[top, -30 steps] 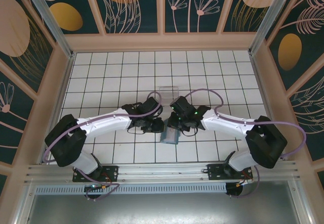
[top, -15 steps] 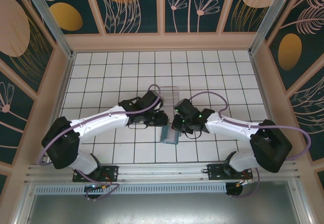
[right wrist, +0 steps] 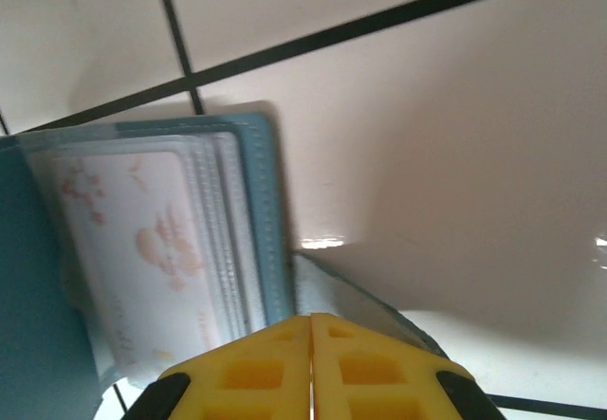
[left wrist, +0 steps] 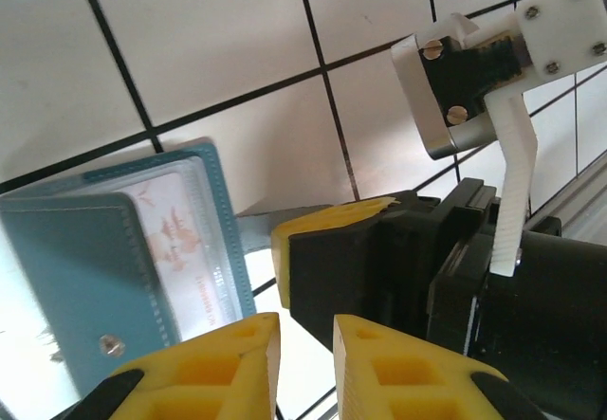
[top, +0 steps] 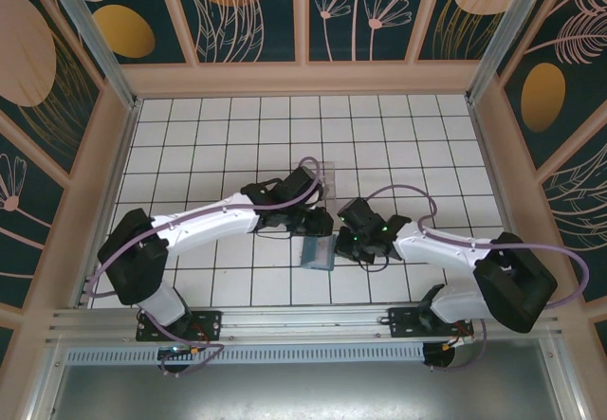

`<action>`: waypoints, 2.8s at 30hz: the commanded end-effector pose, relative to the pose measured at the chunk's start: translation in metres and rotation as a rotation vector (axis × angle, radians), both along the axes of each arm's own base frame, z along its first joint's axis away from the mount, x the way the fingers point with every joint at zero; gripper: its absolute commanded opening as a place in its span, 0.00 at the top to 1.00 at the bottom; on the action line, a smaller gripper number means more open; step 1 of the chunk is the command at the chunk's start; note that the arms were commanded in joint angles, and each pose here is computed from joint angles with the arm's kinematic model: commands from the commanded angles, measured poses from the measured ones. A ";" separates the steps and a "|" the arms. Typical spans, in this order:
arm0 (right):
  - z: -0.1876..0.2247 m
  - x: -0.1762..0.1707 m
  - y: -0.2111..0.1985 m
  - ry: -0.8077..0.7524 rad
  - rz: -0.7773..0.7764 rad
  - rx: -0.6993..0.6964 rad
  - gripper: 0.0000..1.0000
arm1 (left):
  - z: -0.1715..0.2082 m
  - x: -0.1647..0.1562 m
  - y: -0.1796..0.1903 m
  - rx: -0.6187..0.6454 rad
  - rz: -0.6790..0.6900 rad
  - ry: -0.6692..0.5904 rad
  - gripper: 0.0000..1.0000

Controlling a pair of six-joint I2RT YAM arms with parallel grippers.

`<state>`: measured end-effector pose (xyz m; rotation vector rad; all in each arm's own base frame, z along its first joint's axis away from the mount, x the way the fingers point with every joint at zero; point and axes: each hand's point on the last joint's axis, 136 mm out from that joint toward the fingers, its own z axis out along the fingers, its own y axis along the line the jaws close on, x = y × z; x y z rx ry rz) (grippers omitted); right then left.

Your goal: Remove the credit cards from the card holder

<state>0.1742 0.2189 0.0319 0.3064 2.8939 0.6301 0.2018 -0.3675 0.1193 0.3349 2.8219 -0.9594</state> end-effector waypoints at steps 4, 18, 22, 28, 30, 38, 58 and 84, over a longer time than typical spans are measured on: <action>0.000 0.003 -0.006 -0.017 -0.040 0.013 0.93 | -0.008 -0.007 -0.014 0.006 -0.034 0.055 0.77; -0.002 0.005 -0.004 -0.014 -0.027 0.014 0.93 | -0.044 0.003 0.032 0.302 0.015 0.008 0.75; -0.001 0.007 -0.001 -0.014 -0.023 0.020 0.93 | -0.040 0.005 0.044 0.346 0.027 -0.022 0.75; 0.003 0.011 0.003 -0.023 -0.021 0.032 0.93 | -0.040 0.007 0.057 0.399 0.047 -0.046 0.75; 0.005 0.012 0.005 -0.024 -0.017 0.036 0.92 | -0.042 0.008 0.063 0.425 0.055 -0.051 0.75; 0.011 0.019 0.016 -0.034 0.018 0.038 0.90 | -0.039 0.007 0.073 0.384 0.079 -0.075 0.77; 0.010 0.021 0.045 -0.006 0.083 0.039 0.74 | -0.062 0.004 0.076 -0.067 0.180 0.047 0.75; -0.010 0.023 0.041 0.007 0.131 -0.054 0.79 | -0.082 -0.003 0.086 -0.180 0.255 0.053 0.71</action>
